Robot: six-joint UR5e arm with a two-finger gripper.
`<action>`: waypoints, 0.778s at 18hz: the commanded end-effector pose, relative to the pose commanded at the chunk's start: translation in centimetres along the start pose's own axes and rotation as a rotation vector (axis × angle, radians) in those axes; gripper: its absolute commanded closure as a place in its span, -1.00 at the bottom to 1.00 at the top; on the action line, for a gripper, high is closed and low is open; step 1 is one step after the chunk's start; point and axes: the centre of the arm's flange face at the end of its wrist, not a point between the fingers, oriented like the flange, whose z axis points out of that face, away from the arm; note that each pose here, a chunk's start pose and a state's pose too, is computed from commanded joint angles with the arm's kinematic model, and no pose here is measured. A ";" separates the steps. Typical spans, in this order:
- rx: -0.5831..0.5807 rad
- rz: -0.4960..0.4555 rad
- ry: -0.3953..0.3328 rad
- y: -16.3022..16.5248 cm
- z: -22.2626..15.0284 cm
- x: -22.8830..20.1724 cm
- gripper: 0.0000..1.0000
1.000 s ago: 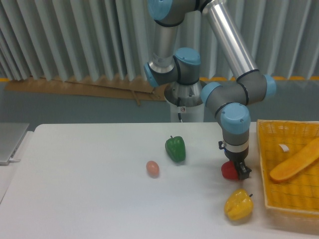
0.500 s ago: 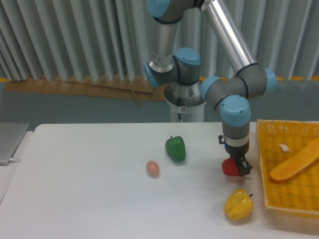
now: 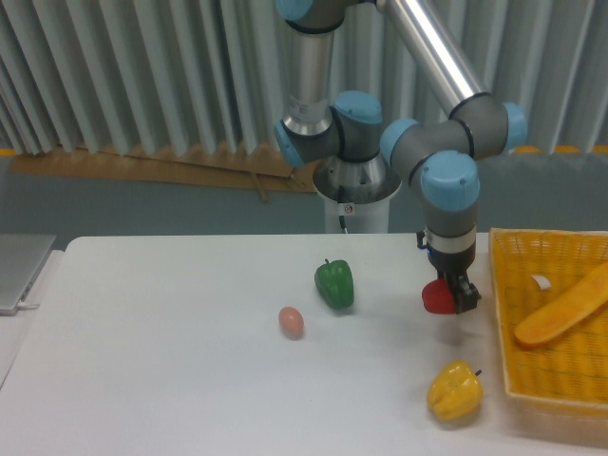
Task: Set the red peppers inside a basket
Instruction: 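Lift the red pepper and carry it over the yellow basket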
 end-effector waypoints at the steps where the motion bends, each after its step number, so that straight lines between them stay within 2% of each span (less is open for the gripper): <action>1: 0.006 -0.005 -0.002 0.7 -0.4 0.2 0.07; 4: 0.036 -0.035 0.002 3.5 -0.9 0.3 0.07; 8: 0.064 0.083 -0.002 7.4 -0.5 0.3 0.07; 14: 0.074 0.160 -0.005 13.3 0.4 0.5 0.07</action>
